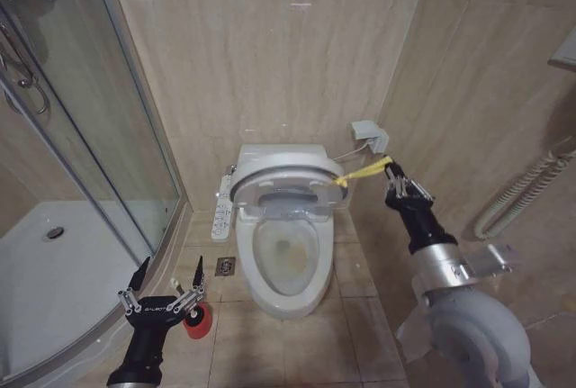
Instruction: Open the toilet lid, clean the toilet bowl with a toilet brush, close the toilet lid, and flush.
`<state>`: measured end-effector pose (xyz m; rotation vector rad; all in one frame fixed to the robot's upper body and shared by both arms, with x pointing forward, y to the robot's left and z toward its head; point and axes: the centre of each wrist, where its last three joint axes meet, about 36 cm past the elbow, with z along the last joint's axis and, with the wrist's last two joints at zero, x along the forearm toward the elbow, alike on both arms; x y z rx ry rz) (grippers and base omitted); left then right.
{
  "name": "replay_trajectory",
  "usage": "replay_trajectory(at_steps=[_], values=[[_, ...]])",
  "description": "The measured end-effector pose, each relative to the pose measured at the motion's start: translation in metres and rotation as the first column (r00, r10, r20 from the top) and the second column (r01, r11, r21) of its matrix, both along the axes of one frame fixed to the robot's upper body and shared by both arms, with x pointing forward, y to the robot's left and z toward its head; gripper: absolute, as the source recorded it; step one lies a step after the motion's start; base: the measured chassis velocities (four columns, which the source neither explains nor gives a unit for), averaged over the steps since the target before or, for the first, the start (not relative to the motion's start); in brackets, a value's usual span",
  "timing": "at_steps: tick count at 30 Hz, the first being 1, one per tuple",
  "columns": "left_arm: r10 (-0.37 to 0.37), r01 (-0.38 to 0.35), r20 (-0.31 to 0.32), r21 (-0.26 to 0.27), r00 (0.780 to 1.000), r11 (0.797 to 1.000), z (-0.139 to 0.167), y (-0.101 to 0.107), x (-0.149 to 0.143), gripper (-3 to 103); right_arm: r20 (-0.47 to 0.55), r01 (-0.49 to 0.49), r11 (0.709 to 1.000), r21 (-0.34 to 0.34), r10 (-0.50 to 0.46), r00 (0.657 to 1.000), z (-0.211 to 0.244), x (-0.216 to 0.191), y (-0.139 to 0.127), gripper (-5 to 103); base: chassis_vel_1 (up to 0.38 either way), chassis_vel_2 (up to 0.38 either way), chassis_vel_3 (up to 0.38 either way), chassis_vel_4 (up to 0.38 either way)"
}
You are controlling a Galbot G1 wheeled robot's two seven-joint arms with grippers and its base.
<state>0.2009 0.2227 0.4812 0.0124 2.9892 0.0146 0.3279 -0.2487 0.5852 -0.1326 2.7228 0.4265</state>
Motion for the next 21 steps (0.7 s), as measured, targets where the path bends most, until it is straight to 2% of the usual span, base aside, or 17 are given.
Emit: replay_trajectory(at_steps=[12,21], values=[[0.0,0.0,0.0,0.0,1.0,1.0,0.0,0.0,0.0,100,0.029,0.022,0.991,0.13,-0.026,0.999,0.016,0.051,-0.006,0,0.0,0.0,0.0,0.0],[0.0,0.0,0.0,0.0,1.0,1.0,0.0,0.0,0.0,100,0.059,0.045,0.987,0.154,-0.054,0.997,0.016,0.065,-0.01,0,0.0,0.0,0.0,0.0]])
